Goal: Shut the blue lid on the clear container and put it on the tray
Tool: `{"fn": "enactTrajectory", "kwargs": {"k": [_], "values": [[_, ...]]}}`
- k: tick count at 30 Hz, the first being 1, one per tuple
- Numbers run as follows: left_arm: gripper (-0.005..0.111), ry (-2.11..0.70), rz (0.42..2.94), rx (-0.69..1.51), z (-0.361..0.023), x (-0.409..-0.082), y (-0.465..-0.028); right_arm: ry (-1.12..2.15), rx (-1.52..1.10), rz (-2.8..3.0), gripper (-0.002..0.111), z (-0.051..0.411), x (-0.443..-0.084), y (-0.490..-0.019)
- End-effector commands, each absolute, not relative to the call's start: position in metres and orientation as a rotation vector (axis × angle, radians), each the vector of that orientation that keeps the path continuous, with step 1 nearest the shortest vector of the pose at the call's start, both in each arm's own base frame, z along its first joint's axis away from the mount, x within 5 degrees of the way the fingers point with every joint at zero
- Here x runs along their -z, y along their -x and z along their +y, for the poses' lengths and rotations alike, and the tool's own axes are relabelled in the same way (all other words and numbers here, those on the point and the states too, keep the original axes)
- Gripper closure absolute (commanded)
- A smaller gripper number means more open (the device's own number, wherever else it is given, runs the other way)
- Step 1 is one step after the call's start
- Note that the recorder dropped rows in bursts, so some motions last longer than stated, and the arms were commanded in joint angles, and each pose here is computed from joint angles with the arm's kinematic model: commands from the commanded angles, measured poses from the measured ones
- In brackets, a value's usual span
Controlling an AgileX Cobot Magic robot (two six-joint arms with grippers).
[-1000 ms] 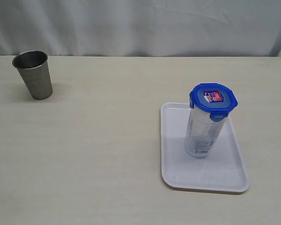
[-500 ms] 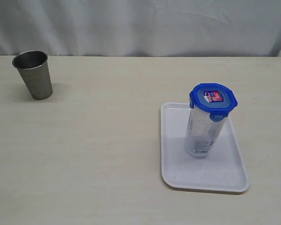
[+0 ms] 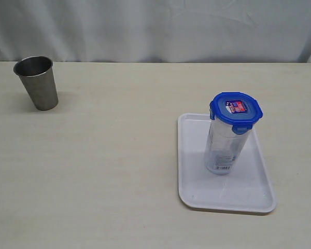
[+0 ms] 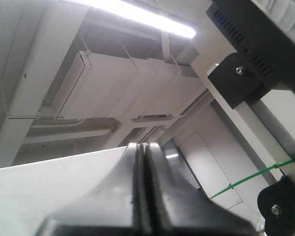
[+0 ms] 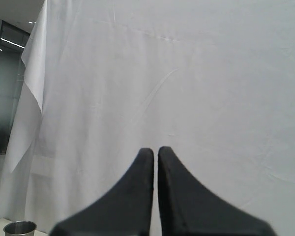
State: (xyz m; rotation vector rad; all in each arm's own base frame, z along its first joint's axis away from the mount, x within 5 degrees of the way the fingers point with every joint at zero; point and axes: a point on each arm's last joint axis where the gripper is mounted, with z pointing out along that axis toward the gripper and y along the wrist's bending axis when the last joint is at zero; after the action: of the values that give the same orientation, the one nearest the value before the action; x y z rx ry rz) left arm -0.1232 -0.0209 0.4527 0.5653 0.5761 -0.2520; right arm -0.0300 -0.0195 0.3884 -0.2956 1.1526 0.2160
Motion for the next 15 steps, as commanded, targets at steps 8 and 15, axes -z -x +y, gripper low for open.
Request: {"fn": "enactTrajectory", "kwargs": {"k": [8, 15], "values": [[0.107, -0.564, 0.579, 0.266, -0.0211, -0.4519, 0.1232, 0.303, -0.2, 1.153, 0.104, -0.0196, -0.3872, 0.0297], [0.107, -0.564, 0.579, 0.266, -0.0211, -0.4518, 0.1232, 0.302, -0.203, 1.154, 0.104, -0.0194, -0.3872, 0.0297]]}}
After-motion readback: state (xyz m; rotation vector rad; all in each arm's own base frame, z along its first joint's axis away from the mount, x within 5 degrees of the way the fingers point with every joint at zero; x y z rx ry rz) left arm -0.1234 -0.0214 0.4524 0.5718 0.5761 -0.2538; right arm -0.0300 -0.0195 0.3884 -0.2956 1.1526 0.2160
